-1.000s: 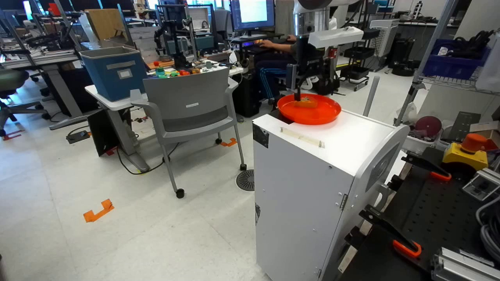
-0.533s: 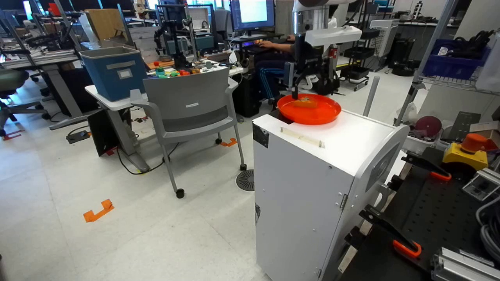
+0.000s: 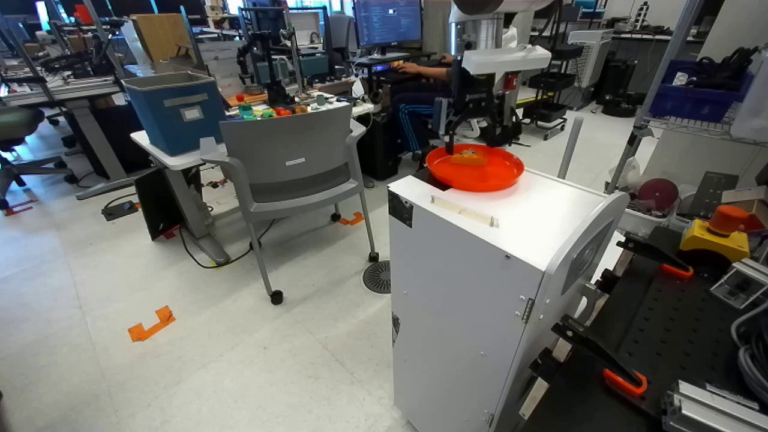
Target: Remove the pizza slice from the plate
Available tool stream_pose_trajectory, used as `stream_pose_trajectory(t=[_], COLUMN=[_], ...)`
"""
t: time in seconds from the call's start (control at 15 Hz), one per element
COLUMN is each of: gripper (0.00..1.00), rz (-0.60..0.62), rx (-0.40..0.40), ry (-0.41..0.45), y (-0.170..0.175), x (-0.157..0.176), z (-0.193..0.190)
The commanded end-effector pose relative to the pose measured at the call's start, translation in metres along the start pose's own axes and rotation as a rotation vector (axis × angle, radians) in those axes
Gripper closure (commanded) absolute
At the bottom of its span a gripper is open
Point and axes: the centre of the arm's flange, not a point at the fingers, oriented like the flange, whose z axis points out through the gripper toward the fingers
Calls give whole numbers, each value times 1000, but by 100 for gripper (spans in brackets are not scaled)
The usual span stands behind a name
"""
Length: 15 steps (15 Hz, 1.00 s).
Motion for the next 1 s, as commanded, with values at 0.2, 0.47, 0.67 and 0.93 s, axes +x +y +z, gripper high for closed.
stream_pose_trajectory(t=[0.2, 0.47, 0.67, 0.93], gripper=[0, 0, 0, 0], rz=[110, 134, 149, 158], rx=[57, 41, 34, 28], ry=[14, 29, 33, 31], y=[-4, -4, -3, -2], x=[22, 25, 26, 26], z=[-5, -2, 0, 3])
